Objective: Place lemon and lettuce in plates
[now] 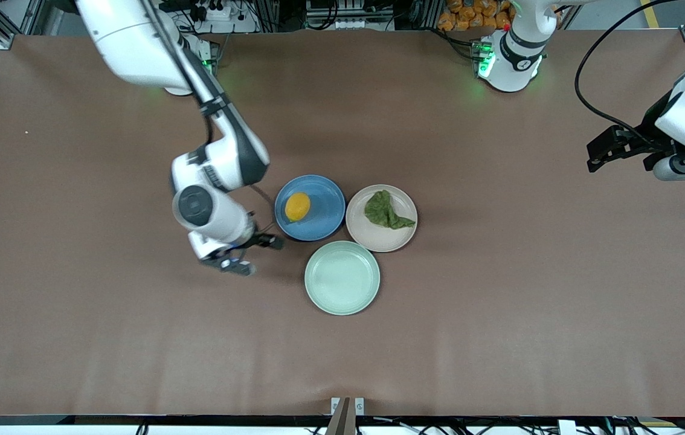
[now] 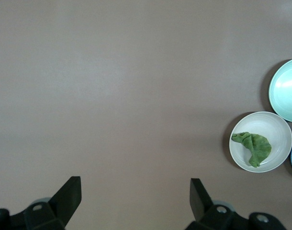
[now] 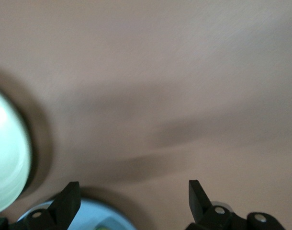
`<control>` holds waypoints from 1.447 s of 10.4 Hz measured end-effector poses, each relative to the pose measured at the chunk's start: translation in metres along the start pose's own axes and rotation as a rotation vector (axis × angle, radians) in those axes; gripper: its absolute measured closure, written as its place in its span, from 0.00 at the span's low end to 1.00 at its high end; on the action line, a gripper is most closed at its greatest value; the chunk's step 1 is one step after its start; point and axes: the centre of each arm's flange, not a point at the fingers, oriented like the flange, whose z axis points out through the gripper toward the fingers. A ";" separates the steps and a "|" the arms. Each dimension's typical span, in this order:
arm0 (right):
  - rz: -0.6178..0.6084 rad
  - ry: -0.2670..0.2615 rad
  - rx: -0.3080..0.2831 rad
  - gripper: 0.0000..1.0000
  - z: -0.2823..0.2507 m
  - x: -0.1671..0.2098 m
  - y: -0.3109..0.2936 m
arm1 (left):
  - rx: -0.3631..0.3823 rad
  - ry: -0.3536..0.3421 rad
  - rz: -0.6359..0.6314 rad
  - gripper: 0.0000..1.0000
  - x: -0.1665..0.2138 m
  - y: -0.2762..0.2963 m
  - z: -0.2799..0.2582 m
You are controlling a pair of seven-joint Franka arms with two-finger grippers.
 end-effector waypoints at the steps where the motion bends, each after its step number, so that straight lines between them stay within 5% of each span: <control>1: 0.026 0.001 0.004 0.00 -0.003 0.017 0.022 | 0.000 0.000 0.000 0.00 0.000 0.000 0.000; 8: -0.041 -0.005 -0.055 0.00 -0.028 0.086 0.162 | 0.000 -0.002 -0.001 0.00 0.000 0.000 0.001; 15: -0.179 -0.035 -0.132 0.00 -0.059 -0.026 0.158 | 0.001 0.001 0.000 0.00 0.000 -0.003 -0.001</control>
